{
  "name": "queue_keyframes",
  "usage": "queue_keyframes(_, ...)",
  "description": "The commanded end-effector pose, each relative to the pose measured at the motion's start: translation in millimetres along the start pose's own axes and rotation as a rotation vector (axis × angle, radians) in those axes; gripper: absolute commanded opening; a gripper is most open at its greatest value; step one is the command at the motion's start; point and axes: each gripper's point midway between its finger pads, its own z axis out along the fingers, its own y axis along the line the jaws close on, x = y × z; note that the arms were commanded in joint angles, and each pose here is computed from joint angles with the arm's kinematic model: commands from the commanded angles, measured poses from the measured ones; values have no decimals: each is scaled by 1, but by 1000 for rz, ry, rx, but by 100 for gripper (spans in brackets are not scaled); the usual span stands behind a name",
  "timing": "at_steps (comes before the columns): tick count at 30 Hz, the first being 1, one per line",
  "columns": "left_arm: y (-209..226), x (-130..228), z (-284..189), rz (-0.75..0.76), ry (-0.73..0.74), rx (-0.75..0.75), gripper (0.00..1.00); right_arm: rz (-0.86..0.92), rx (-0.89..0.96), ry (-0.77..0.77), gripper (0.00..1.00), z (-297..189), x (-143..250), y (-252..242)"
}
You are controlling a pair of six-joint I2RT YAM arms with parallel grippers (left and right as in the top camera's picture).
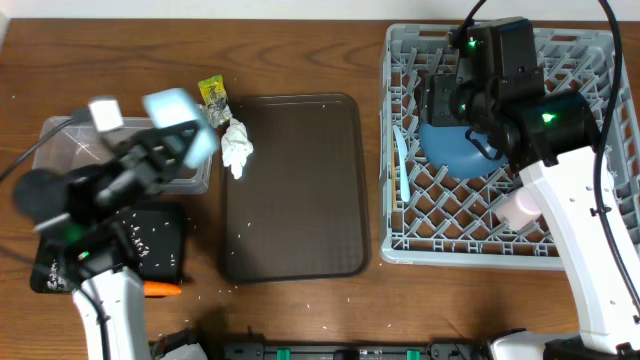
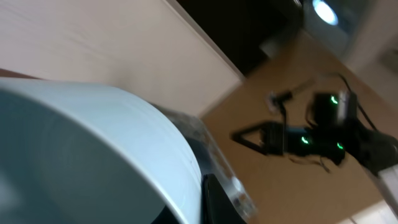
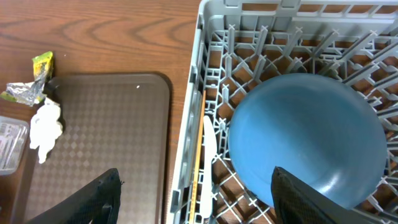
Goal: Sort waste into correct bins and load items into the dishwasher rack
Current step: 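Carry the empty bowl right to the rack's left side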
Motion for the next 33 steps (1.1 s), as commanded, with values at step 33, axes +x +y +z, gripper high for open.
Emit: queue_keyframes(33, -26, 190, 270, -35, 412, 522, 6, 354, 250, 13, 72, -20, 5, -129)
